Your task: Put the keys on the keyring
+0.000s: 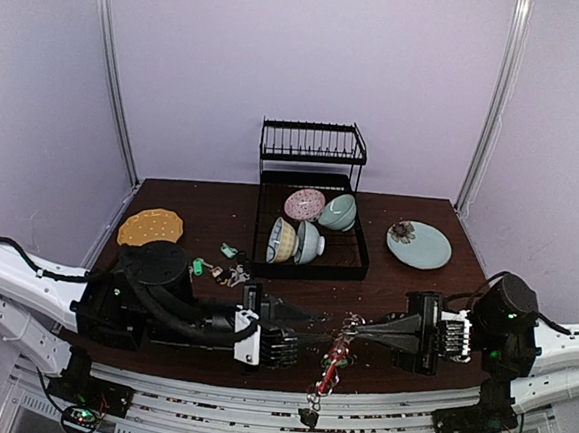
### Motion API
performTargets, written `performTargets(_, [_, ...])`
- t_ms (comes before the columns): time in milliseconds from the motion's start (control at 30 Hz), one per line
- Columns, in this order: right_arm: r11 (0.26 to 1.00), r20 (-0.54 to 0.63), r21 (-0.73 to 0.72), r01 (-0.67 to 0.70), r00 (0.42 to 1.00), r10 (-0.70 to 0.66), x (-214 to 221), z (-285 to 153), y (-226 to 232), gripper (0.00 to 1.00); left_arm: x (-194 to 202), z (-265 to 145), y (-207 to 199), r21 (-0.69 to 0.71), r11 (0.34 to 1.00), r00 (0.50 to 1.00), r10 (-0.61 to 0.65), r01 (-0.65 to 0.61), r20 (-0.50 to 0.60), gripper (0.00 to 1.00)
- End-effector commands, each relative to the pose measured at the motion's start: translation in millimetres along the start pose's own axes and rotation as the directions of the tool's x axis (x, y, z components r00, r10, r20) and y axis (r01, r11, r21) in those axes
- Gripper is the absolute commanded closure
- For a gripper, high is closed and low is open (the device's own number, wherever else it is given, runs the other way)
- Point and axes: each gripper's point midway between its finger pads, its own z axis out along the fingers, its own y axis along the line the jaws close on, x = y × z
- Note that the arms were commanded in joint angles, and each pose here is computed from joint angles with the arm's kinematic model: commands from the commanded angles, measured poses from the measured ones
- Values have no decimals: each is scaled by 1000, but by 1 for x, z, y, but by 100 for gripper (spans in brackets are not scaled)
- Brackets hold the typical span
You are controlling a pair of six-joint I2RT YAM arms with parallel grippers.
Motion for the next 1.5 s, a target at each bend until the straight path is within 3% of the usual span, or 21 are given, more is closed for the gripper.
performTargets(0, [995, 33, 36, 90, 995, -91, -20, 0, -12, 100, -22, -2, 15, -53, 998, 996, 27, -23, 80, 78])
performTargets(200, [996, 23, 55, 69, 997, -70, -21, -1, -17, 100, -23, -1, 17, -63, 998, 996, 21, -16, 82, 76])
performTargets(367, [989, 109, 96, -112, 989, 101, -39, -1, -29, 100, -26, 0, 30, -125, 992, 997, 19, -9, 81, 76])
performTargets(500, [962, 342, 71, -263, 913, 224, -69, -16, -31, 100, -32, 1, 38, -171, 985, 994, 30, -11, 107, 76])
performTargets(700, [937, 446, 33, -348, 844, 298, -74, -17, -32, 100, -56, -3, 46, -206, 978, 968, 9, 43, 249, 73])
performTargets(867, [935, 449, 59, -350, 846, 289, -67, -9, -37, 100, -71, -2, 42, -168, 980, 938, -38, 102, 345, 80])
performTargets(1167, [936, 438, 53, -348, 851, 291, -61, 0, -36, 100, -70, 5, 37, -115, 982, 934, -100, 147, 342, 76])
performTargets(1467, [944, 398, 52, -325, 874, 279, -57, 5, -32, 100, -65, 14, 44, -142, 970, 938, -147, 199, 314, 87])
